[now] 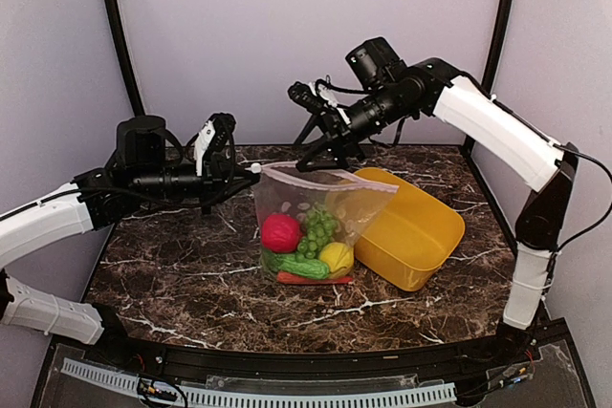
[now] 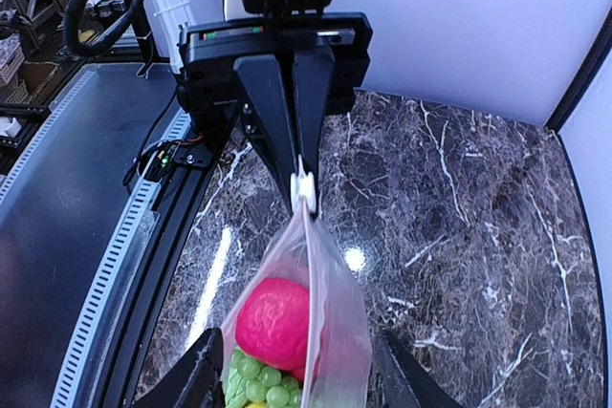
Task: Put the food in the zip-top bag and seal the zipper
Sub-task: Pass from the right arm to the left, then adjust the zipper on the zipper food storage bag.
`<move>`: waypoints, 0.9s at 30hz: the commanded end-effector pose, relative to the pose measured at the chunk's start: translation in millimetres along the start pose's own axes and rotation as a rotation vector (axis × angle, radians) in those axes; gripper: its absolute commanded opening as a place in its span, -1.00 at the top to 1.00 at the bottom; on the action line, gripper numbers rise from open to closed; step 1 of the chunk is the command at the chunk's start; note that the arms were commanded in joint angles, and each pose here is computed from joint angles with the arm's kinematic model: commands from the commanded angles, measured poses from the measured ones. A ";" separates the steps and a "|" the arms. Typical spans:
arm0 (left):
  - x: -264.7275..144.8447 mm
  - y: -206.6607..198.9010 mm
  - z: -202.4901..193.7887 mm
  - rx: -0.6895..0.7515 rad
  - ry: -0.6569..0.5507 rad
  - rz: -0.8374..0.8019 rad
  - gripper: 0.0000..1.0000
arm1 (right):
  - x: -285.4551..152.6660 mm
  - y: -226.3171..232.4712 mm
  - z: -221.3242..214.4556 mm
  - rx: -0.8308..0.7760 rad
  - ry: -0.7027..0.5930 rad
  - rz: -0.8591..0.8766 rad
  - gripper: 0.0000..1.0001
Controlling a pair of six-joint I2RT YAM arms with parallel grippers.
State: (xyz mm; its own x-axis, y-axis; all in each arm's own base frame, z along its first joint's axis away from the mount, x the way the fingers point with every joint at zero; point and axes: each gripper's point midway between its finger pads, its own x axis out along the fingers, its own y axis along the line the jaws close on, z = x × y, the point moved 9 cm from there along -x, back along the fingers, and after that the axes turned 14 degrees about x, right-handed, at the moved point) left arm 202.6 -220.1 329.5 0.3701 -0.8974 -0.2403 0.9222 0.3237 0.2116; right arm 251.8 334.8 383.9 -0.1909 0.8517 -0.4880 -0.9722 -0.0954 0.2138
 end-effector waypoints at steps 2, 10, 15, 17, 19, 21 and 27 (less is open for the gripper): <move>-2.6 -2.3 11.4 0.028 0.018 -0.040 0.98 | 19.8 9.5 25.5 -0.029 -0.027 0.007 -0.03; -3.9 -3.8 6.4 0.032 0.047 -0.032 0.99 | 47.7 8.8 25.5 -0.007 -0.005 0.003 0.16; -2.6 -4.7 5.2 0.027 0.040 -0.044 0.99 | 60.4 8.2 23.0 -0.008 0.014 -0.018 0.22; -2.2 -5.1 5.0 0.026 0.037 -0.048 0.99 | 63.8 7.4 23.0 -0.005 0.016 -0.021 0.25; -1.8 -5.3 4.8 0.025 0.034 -0.052 0.98 | 67.3 7.7 24.2 -0.004 0.014 -0.022 0.27; -1.6 -5.5 4.3 0.026 0.034 -0.053 0.99 | 69.6 7.1 25.4 -0.002 0.013 -0.024 0.31; -0.9 -6.7 1.5 0.017 0.037 -0.061 0.99 | 75.9 4.6 26.7 0.004 0.015 -0.029 0.50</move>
State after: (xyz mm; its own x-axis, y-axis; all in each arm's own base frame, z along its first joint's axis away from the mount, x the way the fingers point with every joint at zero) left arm 200.2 -221.3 327.7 0.3428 -0.8903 -0.2998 0.9339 0.2884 0.2114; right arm 235.3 404.2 368.7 -0.1826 0.8373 -0.5153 -0.9732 -0.0794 0.2158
